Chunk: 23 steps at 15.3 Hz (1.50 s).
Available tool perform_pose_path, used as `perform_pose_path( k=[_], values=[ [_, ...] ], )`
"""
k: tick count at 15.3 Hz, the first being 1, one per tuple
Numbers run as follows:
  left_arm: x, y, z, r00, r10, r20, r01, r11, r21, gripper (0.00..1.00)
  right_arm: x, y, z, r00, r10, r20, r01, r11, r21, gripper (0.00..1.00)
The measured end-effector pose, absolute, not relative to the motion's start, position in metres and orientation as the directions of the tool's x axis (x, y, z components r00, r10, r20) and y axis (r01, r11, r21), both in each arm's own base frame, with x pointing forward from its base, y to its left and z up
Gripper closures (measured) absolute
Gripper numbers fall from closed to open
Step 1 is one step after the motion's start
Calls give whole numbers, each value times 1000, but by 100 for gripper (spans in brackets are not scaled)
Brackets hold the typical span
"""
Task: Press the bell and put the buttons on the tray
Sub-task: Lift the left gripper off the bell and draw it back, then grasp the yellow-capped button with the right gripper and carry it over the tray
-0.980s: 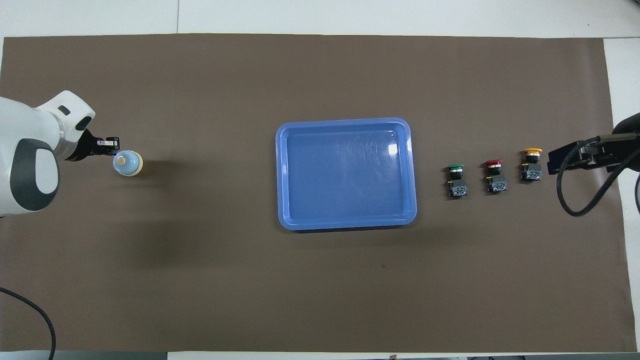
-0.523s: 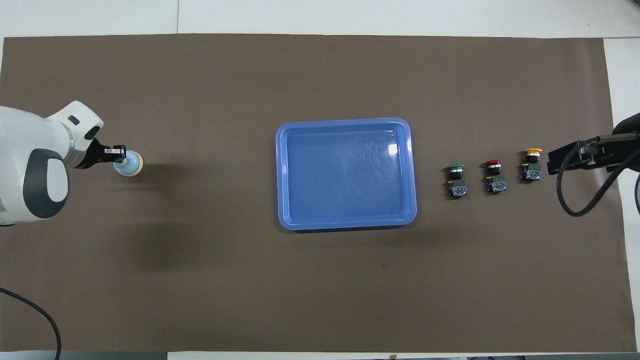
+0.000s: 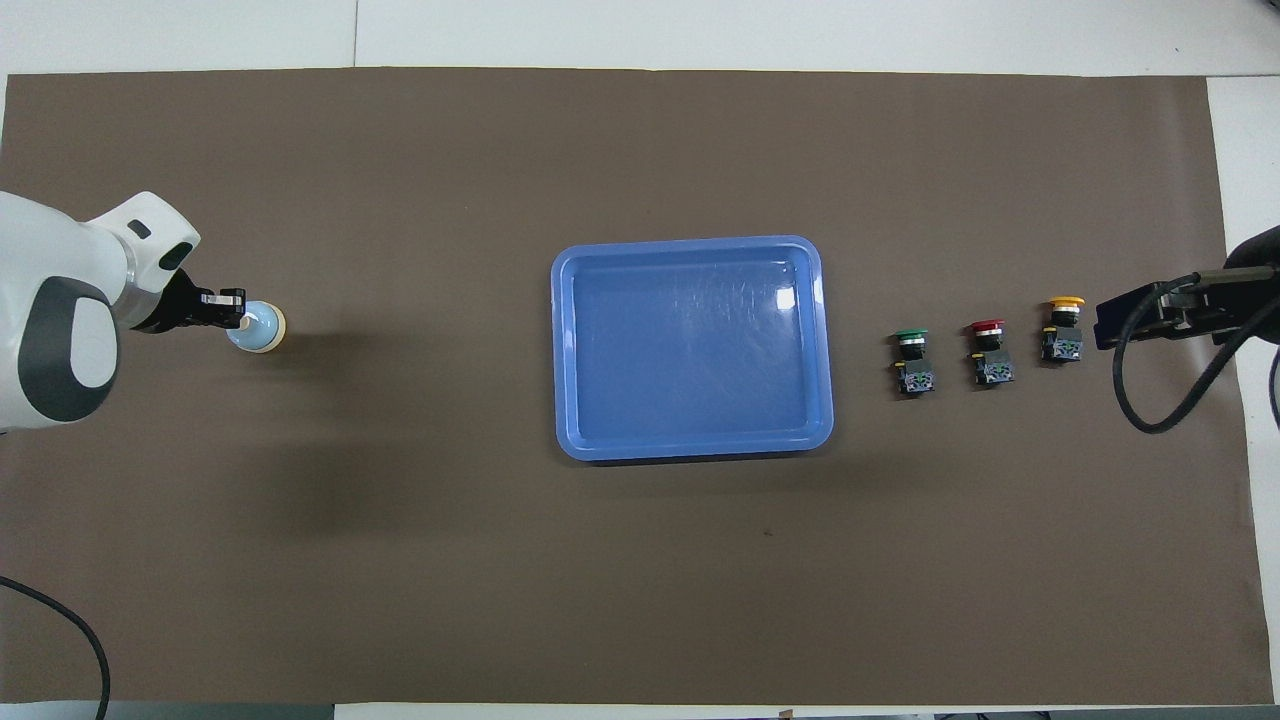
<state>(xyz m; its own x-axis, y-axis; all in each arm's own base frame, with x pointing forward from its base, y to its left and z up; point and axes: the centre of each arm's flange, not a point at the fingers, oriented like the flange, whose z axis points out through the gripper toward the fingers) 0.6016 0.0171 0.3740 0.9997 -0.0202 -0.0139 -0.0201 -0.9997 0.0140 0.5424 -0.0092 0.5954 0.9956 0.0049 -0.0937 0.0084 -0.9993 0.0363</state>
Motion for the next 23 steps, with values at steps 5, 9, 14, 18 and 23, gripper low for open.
perform_pose_path(
  k=[5,9,14,18,23],
  values=[
    [595,-1,473,998,-50,-47,-50,-999,15,37,542,-9,595,996,5,-94,8,-999,36,0],
    [560,-2,532,997,-50,-64,-50,-999,12,0,540,-9,594,994,4,-112,8,-999,36,0],
    [524,-8,568,990,-62,-124,-61,-998,12,0,546,-19,577,998,-10,-60,-8,-999,37,0],
    [520,-21,570,987,-86,-134,-85,-996,12,0,547,-35,501,999,-32,-37,-31,-999,35,0],
    [521,-28,567,985,-100,-144,-99,-995,13,0,555,-68,410,997,-81,-12,-81,-996,31,0]
  ],
)
